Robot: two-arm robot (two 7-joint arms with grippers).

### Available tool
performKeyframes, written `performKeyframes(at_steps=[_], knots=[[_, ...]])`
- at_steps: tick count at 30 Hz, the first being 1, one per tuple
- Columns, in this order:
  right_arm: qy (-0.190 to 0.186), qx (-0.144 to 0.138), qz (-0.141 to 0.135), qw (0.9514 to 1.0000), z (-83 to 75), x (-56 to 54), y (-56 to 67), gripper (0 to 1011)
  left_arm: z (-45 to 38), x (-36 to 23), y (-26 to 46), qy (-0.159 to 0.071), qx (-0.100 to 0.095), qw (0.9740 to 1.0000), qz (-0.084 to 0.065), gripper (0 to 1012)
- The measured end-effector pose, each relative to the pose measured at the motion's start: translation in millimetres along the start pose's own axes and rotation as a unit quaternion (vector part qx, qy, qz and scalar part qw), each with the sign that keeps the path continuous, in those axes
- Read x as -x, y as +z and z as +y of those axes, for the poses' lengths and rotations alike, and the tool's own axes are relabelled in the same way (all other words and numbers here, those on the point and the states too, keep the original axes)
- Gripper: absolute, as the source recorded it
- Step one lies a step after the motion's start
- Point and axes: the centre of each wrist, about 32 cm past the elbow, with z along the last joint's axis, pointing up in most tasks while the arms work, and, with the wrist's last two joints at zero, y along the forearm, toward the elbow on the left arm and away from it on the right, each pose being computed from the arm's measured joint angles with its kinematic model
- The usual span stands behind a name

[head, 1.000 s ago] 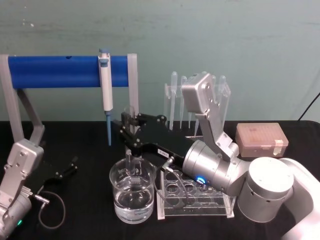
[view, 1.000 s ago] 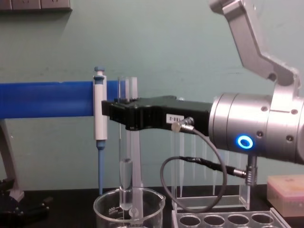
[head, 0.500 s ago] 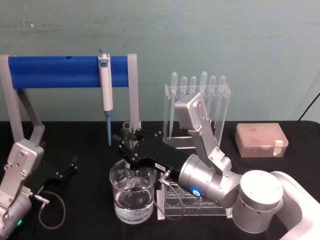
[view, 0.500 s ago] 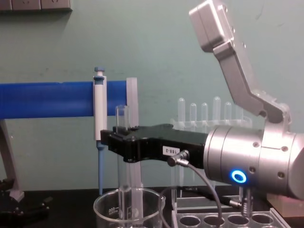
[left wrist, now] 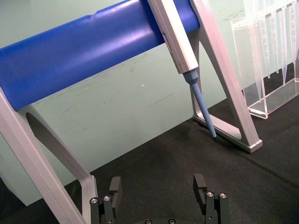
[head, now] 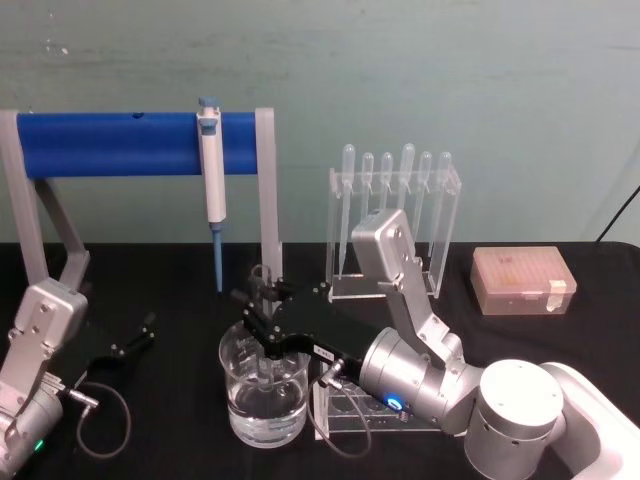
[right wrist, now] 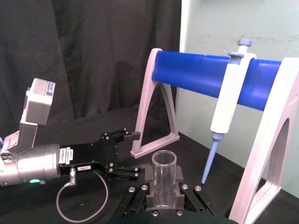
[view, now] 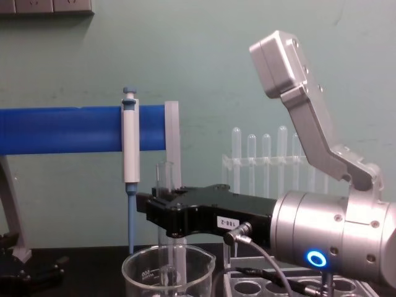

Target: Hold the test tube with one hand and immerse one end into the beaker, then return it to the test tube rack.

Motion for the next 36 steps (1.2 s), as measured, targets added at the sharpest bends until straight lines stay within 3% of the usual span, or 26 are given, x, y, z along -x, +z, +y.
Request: performKeyframes(at_steps=[15, 36], knots=[[0.0, 0.01, 0.006, 0.9999, -0.9, 0.0, -11.6, 224, 0.0, 0.0, 0.0, 0.0, 0.0, 1.0, 0.0, 1000], [-0.001, 0.011, 0.003, 0.9999, -1.0, 0.2, -12.1, 224, 0.0, 0.0, 0.0, 0.0, 0.0, 1.0, 0.0, 1000]])
